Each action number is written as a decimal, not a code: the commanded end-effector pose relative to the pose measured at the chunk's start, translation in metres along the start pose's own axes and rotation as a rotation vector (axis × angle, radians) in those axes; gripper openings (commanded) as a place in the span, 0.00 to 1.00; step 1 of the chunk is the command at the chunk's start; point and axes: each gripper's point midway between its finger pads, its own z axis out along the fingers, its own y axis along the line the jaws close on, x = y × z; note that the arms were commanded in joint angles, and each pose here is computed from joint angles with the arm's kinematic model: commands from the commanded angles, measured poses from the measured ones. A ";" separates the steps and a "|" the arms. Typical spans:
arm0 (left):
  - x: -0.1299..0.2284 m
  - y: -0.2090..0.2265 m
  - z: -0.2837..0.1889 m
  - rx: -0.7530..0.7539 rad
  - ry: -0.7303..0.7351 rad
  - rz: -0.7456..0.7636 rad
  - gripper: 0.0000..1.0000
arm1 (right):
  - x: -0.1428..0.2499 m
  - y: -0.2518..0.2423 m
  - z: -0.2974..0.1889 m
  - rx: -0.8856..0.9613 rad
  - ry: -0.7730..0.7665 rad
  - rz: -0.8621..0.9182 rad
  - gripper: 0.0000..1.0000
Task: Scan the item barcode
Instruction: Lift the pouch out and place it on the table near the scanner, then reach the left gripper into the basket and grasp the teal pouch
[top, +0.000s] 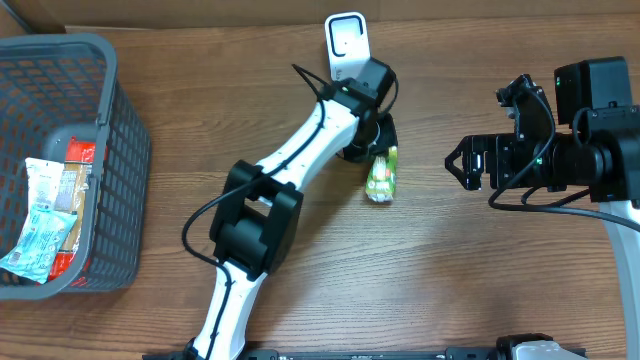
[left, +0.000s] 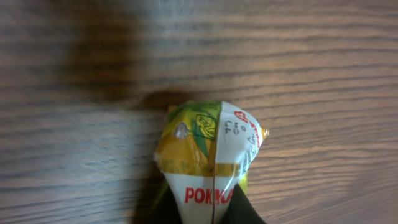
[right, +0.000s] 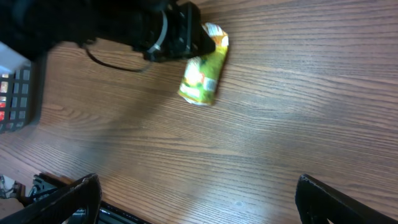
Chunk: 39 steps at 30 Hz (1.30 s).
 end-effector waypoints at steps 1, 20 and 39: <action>-0.004 -0.010 -0.009 0.021 -0.032 -0.010 0.24 | -0.005 0.003 -0.004 0.000 -0.021 -0.021 1.00; -0.045 0.006 -0.322 -0.014 -0.552 0.253 0.75 | -0.006 0.000 -0.004 0.019 -0.026 -0.022 1.00; 0.050 0.351 -0.506 -0.747 -0.716 -0.608 0.93 | -0.032 0.002 -0.006 0.014 -0.127 -0.060 1.00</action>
